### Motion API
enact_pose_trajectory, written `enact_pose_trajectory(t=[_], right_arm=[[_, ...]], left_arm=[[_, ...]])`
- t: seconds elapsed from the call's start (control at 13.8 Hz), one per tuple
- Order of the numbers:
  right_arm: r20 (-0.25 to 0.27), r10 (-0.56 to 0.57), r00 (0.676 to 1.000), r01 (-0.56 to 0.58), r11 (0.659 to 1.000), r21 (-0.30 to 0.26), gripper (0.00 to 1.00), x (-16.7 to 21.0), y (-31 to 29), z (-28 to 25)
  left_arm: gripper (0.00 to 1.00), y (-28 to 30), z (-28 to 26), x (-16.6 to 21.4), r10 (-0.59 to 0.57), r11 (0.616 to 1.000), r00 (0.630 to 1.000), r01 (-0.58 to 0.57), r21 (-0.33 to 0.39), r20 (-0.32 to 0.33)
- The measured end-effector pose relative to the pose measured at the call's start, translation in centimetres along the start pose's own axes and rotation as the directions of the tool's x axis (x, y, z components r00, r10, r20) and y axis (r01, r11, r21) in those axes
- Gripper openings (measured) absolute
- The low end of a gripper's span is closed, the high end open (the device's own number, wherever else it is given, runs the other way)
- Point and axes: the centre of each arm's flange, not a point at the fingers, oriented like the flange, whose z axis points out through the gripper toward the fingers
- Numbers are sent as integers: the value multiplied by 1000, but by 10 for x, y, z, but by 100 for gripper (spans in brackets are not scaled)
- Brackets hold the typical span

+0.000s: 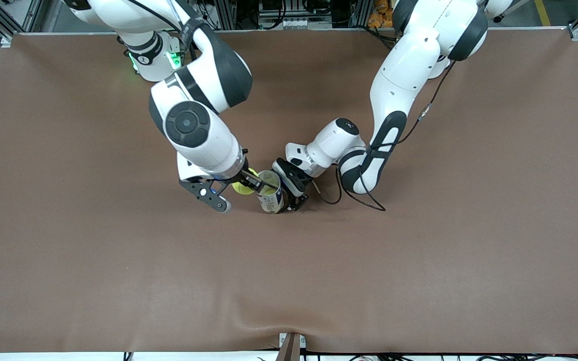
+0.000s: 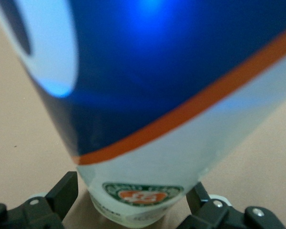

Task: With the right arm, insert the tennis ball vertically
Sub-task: 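Release the second ball into the can with the right gripper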

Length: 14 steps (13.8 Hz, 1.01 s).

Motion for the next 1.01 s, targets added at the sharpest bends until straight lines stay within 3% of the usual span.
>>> enact_pose_trajectory(t=[0.22,0.8,1.01], right_arm=[[5,11,1000,-11,1000,-21,66,-12,-9,20],[-1,26,1000,-27,1000,-14,66,-22,-17,32],[-12,71,997,-71,997,15,92,-22,-22,32]], left_arm=[[100,0,0,-2,-1,1000,1000,1,-1,5],[100,1,0,-4,-2,1000,1000,2,-1,7],[100,1,0,-4,-2,1000,1000,2,-1,8]])
